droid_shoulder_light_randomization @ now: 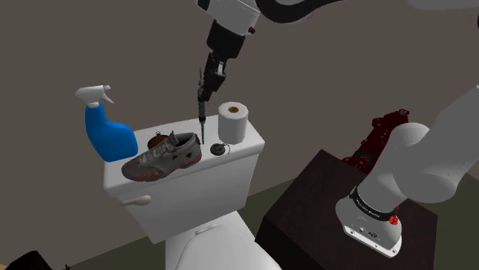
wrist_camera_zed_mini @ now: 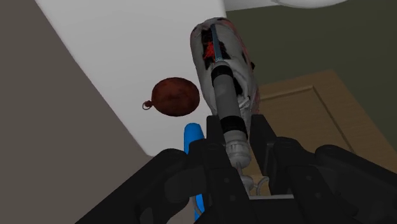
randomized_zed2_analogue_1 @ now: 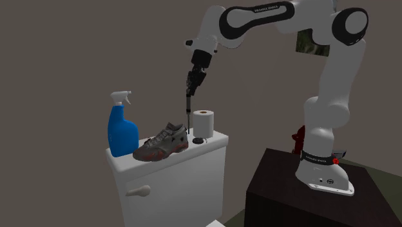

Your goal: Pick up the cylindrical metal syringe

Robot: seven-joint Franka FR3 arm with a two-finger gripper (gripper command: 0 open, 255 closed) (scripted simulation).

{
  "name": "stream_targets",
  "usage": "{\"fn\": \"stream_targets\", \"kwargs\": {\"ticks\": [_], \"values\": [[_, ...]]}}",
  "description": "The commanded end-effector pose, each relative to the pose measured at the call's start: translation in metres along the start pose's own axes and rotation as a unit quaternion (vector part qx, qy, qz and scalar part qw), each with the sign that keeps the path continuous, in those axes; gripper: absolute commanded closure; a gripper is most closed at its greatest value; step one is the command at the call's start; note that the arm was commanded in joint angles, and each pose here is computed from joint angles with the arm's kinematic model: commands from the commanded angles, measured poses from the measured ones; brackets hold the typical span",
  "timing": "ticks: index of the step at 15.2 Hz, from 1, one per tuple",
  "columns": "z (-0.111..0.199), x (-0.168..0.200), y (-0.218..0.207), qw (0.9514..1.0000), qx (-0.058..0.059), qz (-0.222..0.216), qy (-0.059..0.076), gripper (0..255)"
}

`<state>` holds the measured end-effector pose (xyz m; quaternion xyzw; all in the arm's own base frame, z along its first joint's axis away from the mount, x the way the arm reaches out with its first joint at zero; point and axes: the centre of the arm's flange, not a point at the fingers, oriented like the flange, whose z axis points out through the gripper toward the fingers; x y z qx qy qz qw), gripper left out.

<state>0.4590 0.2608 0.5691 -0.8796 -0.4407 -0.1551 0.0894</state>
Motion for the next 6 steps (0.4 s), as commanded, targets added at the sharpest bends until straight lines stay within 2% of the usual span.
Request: {"fn": "stream_targets", "kwargs": {"ticks": [1, 6], "values": [[-0.010, 0.005, 0.000, 1.0000, 0.000, 0.000, 0.000, 255], [-0.026, 0.010, 0.000, 1.0000, 0.000, 0.000, 0.000, 255]]}}
